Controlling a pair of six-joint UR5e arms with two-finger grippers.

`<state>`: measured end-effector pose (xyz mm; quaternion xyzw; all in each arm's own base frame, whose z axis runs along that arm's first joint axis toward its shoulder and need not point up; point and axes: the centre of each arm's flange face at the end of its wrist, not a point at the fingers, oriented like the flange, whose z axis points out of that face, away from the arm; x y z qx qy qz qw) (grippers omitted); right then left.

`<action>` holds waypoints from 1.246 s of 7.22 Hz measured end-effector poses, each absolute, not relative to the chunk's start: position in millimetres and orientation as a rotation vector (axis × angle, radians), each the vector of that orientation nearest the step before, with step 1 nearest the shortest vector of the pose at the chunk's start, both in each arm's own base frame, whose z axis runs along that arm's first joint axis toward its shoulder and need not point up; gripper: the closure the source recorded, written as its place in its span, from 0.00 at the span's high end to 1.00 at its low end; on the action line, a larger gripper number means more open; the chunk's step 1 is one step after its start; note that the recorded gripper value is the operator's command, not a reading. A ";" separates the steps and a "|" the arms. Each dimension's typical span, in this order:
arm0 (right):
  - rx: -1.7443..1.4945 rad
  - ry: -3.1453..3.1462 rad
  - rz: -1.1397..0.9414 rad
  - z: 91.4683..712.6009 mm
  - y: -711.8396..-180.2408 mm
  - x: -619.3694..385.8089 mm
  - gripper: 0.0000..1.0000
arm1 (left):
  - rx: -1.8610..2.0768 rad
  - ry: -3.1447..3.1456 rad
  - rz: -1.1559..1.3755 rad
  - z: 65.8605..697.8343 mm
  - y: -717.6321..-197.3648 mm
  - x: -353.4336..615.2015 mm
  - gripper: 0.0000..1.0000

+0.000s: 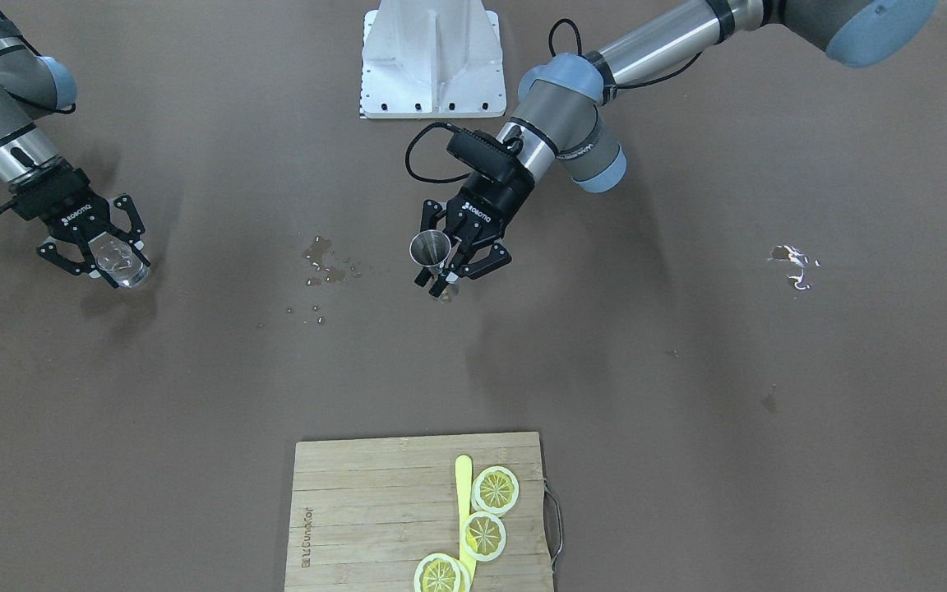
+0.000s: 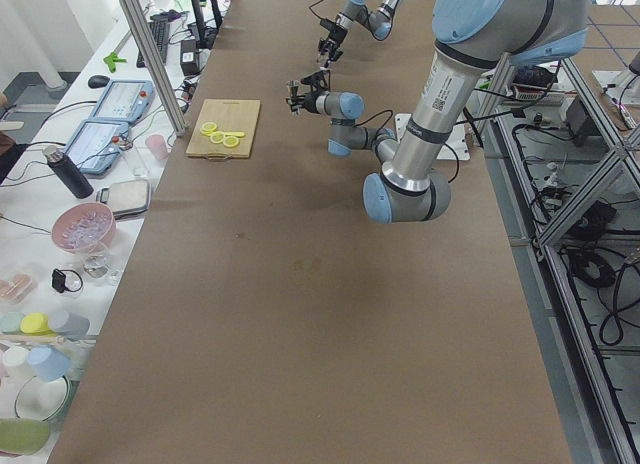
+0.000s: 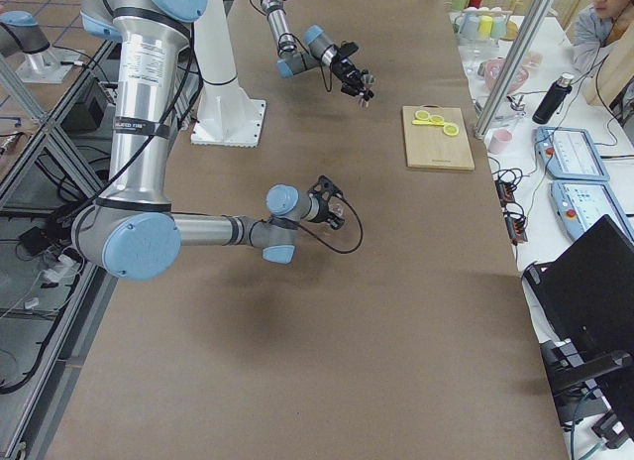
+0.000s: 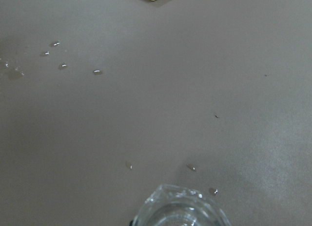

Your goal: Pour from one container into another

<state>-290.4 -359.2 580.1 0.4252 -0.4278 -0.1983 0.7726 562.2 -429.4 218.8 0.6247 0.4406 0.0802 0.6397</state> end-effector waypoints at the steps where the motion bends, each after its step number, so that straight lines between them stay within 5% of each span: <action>1: 0.934 -0.931 -0.442 574.4 -358.7 -288.6 0.00 | 1.427 0.996 0.176 219.4 -430.6 562.4 0.00; 9: 0.972 -0.948 -0.512 560.3 -379.1 -260.1 0.00 | 1.421 0.890 0.233 202.5 -443.4 572.2 0.00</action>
